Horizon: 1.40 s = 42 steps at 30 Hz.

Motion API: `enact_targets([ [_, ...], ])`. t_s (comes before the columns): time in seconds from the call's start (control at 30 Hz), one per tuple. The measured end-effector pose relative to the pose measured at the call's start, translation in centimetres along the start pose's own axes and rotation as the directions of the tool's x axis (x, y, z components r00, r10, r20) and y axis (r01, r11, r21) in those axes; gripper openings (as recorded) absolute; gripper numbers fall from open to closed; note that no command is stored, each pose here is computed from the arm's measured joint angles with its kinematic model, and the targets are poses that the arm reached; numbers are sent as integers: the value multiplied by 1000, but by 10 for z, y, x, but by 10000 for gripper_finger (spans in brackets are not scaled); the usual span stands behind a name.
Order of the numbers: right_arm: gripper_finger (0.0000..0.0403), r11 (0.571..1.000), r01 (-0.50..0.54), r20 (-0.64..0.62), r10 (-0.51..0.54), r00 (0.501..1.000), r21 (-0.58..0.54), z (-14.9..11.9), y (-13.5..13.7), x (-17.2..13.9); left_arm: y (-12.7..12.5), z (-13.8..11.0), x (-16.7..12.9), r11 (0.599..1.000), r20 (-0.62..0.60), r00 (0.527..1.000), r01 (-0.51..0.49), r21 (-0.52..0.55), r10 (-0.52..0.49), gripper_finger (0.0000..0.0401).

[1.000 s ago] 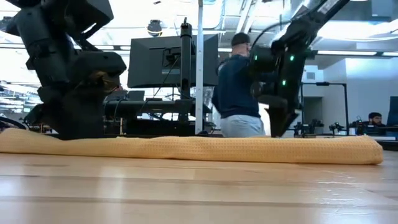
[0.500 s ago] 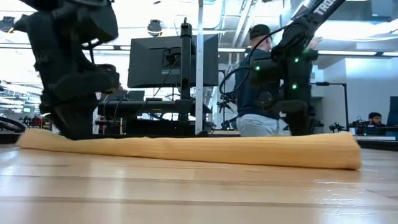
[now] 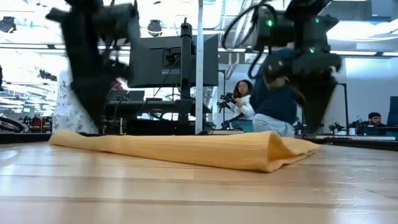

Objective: Roll towel
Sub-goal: Roll the yellow towel

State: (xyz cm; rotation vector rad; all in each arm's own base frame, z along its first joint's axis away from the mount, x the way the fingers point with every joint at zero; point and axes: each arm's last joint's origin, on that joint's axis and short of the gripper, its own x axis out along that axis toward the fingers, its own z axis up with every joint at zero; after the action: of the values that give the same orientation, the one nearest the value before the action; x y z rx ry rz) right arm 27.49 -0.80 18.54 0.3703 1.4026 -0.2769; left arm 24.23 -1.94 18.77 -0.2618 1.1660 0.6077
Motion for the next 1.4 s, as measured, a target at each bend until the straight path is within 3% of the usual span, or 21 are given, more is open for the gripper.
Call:
enact_targets([
  [0.13, 182, 995, 78, 66, -83, 994, 68, 11, -27, -5, -7, -12, -9, 992, 7, 1000, 26, -121, -26, 155],
  [0.37, 182, 979, 117, 22, -122, 992, 169, 17, -77, 26, 9, -52, 14, 939, -114, 983, -172, -298, 144, 155],
  [0.5, 182, 976, 111, -19, -110, 994, 185, 12, -84, 41, 24, -62, 26, 889, -138, 963, -267, -372, 231, 155],
  [0.63, 182, 982, 81, -57, -72, 996, 172, 1, -72, 49, 33, -64, 35, 894, -146, 957, -287, -344, 251, 155],
  [0.8, 182, 987, 40, -89, -26, 996, 158, -10, -37, 51, 42, -60, 40, 919, -143, 949, -307, -245, 280, 155],
  [1.0, 182, 980, -75, -39, 83, 996, 183, -21, 9, 48, 58, -49, 46, 930, -136, 931, -353, -100, 338, 155],
  [1.17, 182, 975, -175, 57, 169, 984, 136, -16, 37, 45, 76, -30, 56, 943, -114, 943, -323, -79, 314, 155],
  [1.27, 182, 973, -212, 82, 205, 975, 89, -8, 43, 37, 90, -20, 58, 947, -141, 944, -311, -83, 298, 155],
  [1.4, 182, 984, -168, 42, 166, 985, 53, 1, 39, 21, 95, -3, 40, 954, -142, 949, -292, -73, 280, 155],
])
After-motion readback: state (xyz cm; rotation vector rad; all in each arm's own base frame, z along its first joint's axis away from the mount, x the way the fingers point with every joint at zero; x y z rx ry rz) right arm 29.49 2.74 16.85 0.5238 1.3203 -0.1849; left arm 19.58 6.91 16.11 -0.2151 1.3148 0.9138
